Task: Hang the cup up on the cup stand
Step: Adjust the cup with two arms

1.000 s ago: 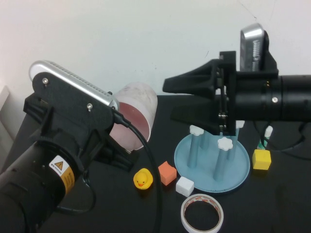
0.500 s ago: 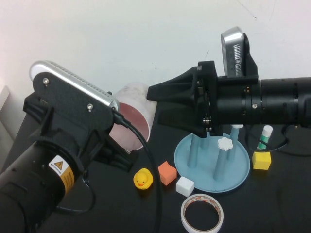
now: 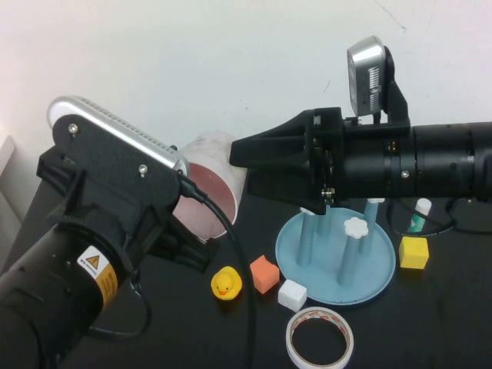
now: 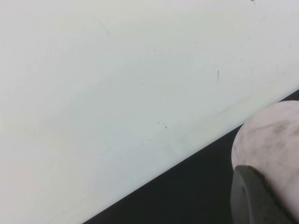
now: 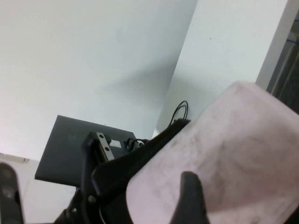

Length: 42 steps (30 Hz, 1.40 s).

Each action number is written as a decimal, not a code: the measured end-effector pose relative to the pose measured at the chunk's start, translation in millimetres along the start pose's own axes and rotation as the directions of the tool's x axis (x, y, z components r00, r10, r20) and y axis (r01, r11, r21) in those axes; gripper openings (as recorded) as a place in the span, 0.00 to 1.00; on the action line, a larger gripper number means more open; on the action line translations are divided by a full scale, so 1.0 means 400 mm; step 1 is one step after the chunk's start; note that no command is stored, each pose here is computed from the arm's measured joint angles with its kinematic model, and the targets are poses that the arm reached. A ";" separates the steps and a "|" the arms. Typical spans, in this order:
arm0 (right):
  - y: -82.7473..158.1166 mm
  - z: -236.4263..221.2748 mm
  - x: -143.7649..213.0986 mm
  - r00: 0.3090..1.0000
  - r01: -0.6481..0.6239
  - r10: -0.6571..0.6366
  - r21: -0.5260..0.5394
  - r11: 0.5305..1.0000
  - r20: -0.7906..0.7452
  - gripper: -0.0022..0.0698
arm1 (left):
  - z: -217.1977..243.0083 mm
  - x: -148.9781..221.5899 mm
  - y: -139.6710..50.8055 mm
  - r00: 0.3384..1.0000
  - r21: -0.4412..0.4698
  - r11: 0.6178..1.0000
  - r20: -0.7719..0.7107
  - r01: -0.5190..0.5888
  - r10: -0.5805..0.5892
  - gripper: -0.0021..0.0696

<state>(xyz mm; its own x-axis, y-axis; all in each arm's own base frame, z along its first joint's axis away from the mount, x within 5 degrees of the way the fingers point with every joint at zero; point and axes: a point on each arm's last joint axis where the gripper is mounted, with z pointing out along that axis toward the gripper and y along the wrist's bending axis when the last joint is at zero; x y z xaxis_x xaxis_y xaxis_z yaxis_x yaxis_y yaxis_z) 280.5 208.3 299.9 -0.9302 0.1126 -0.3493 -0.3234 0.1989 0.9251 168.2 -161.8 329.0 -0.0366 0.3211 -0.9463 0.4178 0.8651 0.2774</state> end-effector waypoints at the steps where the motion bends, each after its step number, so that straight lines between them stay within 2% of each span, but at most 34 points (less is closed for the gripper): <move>1: 0.001 0.000 0.001 1.000 0.003 -0.003 -0.003 1.000 -0.003 0.72 | 0.000 0.000 0.000 1.000 0.000 1.000 0.000 0.000 0.000 0.04; 9: -0.001 -0.012 -0.006 1.000 0.026 -0.026 -0.016 1.000 -0.003 0.72 | 0.000 0.000 0.008 1.000 -0.035 0.999 -0.002 -0.019 0.019 0.04; 13: -0.002 -0.013 -0.008 1.000 -0.019 0.019 -0.012 1.000 0.001 0.72 | 0.000 0.000 0.010 1.000 -0.042 0.999 -0.002 -0.020 0.020 0.04; 26: -0.040 -0.019 -0.044 0.987 0.017 -0.042 0.158 0.987 0.154 0.69 | 0.000 0.000 0.010 1.000 -0.042 0.999 -0.002 -0.022 0.022 0.04; 30: -0.045 -0.019 -0.047 0.985 0.014 -0.044 0.174 0.985 0.169 0.69 | 0.000 0.000 0.010 1.000 -0.042 0.999 -0.002 -0.022 0.022 0.04; 37: -0.043 -0.020 -0.046 0.979 -0.116 0.088 0.144 0.983 0.184 0.71 | 0.000 0.000 0.010 1.000 -0.042 0.999 -0.002 -0.024 0.024 0.04; 42: -0.045 -0.010 -0.035 0.970 -0.219 0.207 0.088 0.972 0.130 0.73 | 0.000 0.000 0.010 1.000 -0.042 0.999 -0.002 -0.024 0.024 0.04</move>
<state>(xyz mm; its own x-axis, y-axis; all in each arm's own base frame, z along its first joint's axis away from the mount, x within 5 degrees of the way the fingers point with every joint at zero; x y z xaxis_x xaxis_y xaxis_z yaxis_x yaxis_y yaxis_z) 298.8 199.0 288.7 -0.9462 0.2771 -0.1670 -0.0954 0.2542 0.9624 169.8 -158.5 330.0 -0.0286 0.3424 -0.9391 0.3800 0.8727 0.3066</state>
